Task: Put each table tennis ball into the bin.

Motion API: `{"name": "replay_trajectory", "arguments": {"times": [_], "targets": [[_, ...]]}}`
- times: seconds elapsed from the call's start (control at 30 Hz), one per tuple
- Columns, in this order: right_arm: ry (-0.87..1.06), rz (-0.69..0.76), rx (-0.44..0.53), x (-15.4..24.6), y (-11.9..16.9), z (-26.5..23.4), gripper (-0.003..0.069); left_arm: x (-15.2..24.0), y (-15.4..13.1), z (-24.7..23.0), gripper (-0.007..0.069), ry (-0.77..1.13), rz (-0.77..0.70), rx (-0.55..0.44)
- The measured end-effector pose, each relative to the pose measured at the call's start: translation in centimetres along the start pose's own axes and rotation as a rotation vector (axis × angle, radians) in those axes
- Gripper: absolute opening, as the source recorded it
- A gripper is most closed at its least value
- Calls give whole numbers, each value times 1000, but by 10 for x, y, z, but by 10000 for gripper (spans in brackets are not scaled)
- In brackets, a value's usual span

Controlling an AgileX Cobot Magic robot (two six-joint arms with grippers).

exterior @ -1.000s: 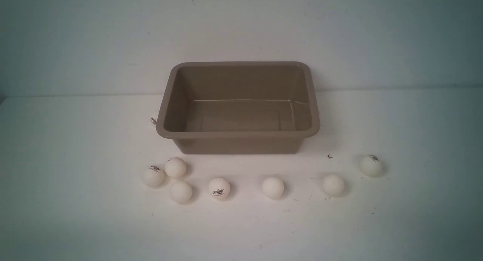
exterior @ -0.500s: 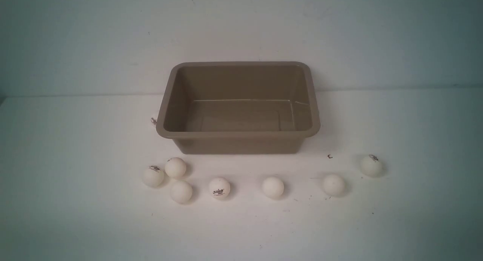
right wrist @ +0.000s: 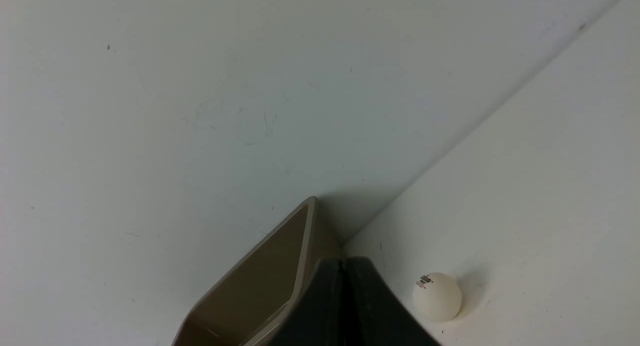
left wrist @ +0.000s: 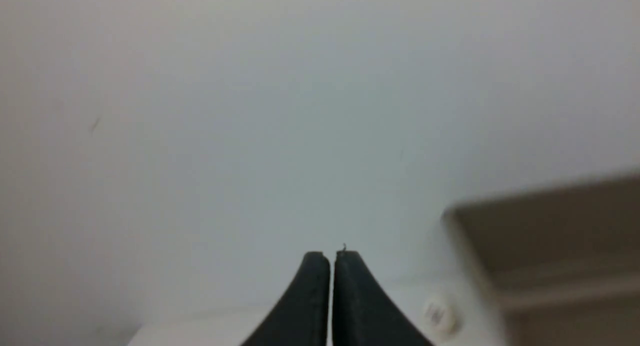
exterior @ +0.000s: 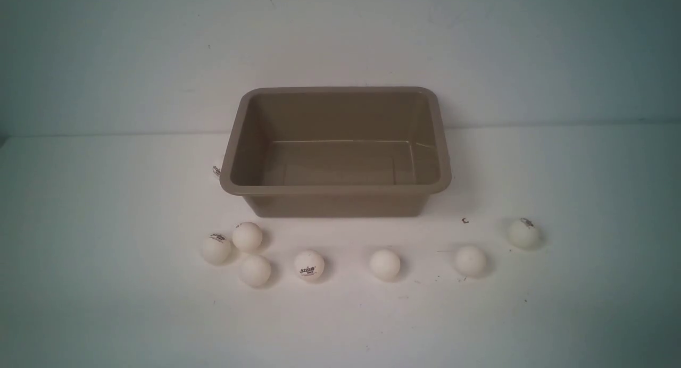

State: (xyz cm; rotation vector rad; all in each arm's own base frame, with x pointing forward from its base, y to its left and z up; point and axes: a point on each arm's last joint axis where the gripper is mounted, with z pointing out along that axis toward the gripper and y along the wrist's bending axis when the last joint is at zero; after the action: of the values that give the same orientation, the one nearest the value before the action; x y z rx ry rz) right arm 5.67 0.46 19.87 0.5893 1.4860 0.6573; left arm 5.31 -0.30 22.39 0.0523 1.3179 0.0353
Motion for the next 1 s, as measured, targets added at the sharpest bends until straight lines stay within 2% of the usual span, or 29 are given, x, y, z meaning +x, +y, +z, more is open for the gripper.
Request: {"name": "replay_trajectory", "arguments": {"times": [0.2,0.8,1.0], "targets": [[0,0,0,0,0,0,-18,-22,-2,-2,-4,-199,-95,35],[2,3,0,0,0,0,-18,-25,-4,-2,-4,-236,-74,52],[2,49,-4,0,0,0,-18,-34,-6,-5,-4,-339,-169,102]]}}
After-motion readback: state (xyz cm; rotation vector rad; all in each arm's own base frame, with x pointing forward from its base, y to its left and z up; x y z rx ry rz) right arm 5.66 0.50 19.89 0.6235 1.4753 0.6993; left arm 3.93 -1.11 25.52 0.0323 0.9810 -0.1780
